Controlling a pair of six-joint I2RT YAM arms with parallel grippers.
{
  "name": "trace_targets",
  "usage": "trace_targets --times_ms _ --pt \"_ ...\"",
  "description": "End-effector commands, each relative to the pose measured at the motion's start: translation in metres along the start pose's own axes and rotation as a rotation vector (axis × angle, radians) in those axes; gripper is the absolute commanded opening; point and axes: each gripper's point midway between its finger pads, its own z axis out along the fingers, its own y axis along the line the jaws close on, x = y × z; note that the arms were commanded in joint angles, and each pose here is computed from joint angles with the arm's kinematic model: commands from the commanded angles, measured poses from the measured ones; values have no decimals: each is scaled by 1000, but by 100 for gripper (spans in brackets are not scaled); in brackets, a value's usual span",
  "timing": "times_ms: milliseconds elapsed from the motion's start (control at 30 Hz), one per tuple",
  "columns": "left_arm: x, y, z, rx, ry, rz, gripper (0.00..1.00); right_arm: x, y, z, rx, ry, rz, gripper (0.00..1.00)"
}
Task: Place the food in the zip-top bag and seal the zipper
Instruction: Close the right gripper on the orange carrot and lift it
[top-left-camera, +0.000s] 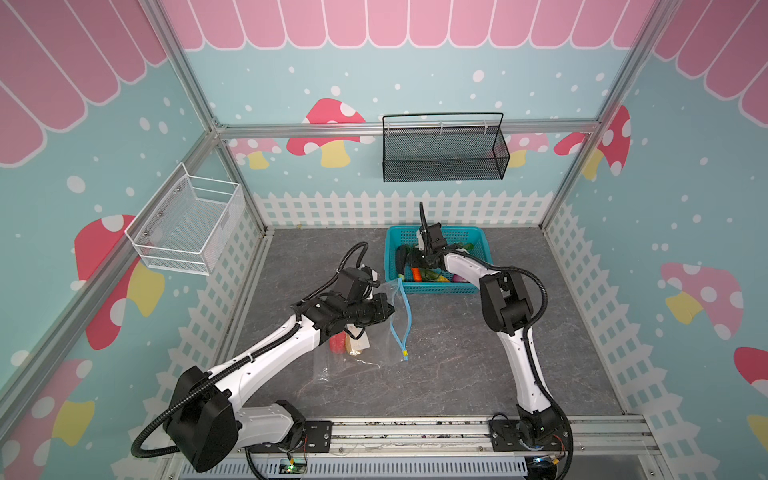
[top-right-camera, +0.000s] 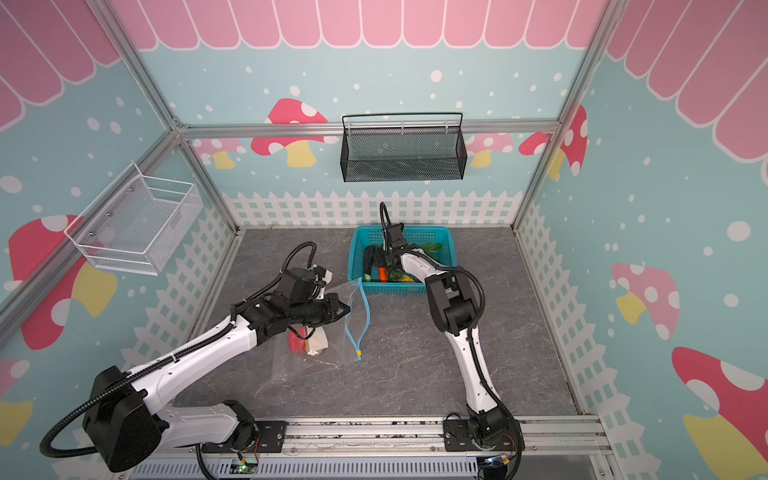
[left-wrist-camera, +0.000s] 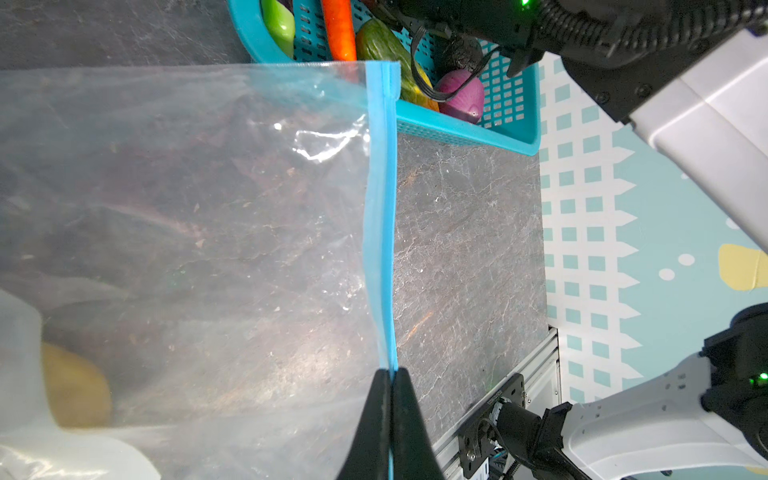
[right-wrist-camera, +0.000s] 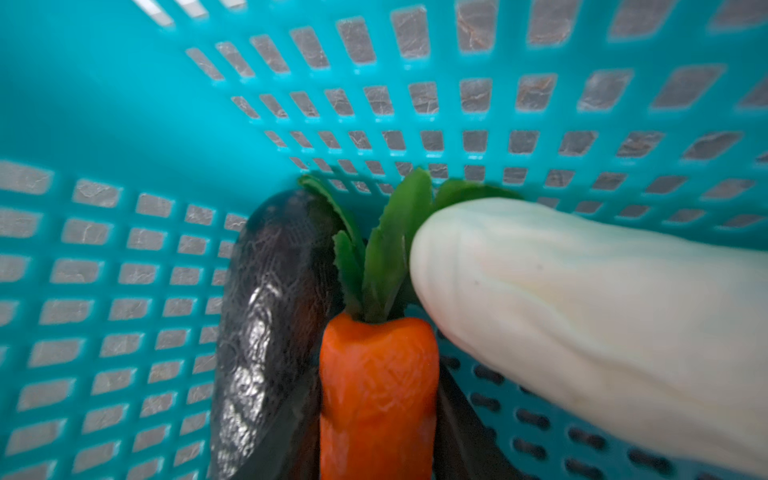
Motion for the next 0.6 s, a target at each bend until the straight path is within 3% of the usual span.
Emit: trace_targets --times_ms 0,267,567 --pt "-1 -1 -1 17 -11 -3 0 -27 14 -36 -26 -69 -23 41" --pt "-4 -3 -3 33 -23 -32 0 -44 32 -80 -104 -176 -34 41" --pt "-10 -9 -3 49 -28 -50 0 -45 68 -133 -308 -304 -98 41"
